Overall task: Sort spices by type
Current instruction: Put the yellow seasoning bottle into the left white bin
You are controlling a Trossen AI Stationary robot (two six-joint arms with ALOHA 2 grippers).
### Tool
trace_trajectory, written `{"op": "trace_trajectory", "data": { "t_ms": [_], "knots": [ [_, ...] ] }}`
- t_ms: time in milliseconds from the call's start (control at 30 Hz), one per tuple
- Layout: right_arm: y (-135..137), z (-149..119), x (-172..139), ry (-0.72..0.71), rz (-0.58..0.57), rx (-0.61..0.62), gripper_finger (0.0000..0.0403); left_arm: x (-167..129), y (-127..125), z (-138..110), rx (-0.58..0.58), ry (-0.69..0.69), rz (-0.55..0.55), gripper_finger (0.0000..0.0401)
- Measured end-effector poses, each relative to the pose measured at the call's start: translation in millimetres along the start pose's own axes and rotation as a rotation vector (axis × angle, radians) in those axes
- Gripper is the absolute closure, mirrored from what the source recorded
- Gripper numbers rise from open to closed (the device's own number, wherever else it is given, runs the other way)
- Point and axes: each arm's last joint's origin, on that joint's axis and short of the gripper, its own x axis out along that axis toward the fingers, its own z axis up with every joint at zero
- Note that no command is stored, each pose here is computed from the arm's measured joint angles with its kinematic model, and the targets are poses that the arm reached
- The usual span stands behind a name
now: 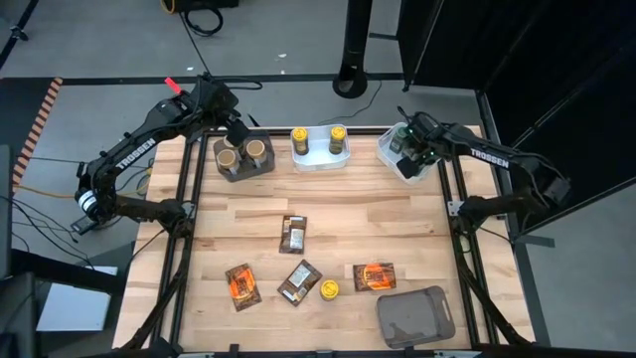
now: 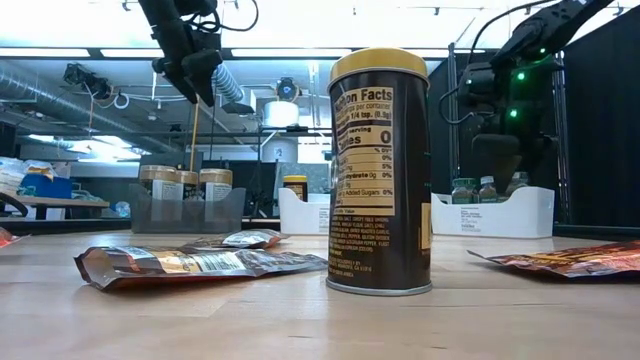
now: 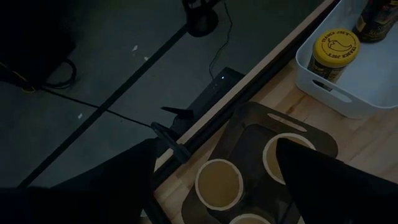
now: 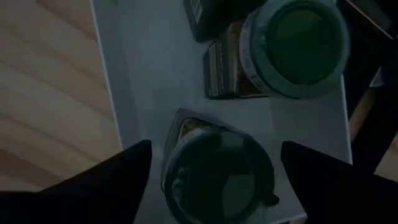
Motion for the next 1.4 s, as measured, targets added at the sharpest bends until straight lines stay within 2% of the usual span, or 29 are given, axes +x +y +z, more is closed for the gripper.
{"op": "trace_trajectory", "data": {
  "t_ms": [167, 367, 433, 533, 700, 900, 1000, 1167, 1267, 1400],
  "knots": [
    [-3, -3, -14, -0.032, 0.011, 0.008, 0.0040, 0, 0, 1, -0.002, -0.006, 0.001, 0.0064],
    [-10, 4, -62, -0.137, 0.027, 0.004, 0.0070, 0, 0, 2, -0.005, -0.018, 0.003, 0.0064],
    [-9, 8, -85, -0.209, 0.108, -0.002, 0.0076, 0, 0, 3, -0.008, -0.025, 0.004, 0.0064],
    [6, 13, -120, -0.326, 0.332, -0.079, 0.0080, 0, 0, 2, -0.009, -0.025, 0.004, 0.0064],
    [66, 3, -151, -0.367, 0.565, -0.313, 0.0087, 0, 0, 3, -0.010, -0.026, 0.004, 0.0064],
    [173, -28, -160, -0.412, 0.806, -0.585, 0.0095, 0, 0, 3, -0.010, -0.026, 0.004, 0.0064],
    [216, -44, -160, -0.454, 0.911, -0.656, 0.0097, 0, 0, 3, -0.010, -0.025, 0.004, 0.0064],
    [262, -69, -149, -0.488, 0.956, -0.775, 0.0088, 0, 0, 2, -0.025, -0.024, 0.003, 0.0064],
    [281, -85, -136, -0.436, 0.944, -0.829, 0.0073, 0, 0, 2, -0.024, -0.020, 0.003, 0.0064],
    [303, -104, -123, -0.384, 0.961, -0.841, 0.0049, 0, 0, 1, -0.022, -0.013, 0.002, 0.0064]
  ]
}}
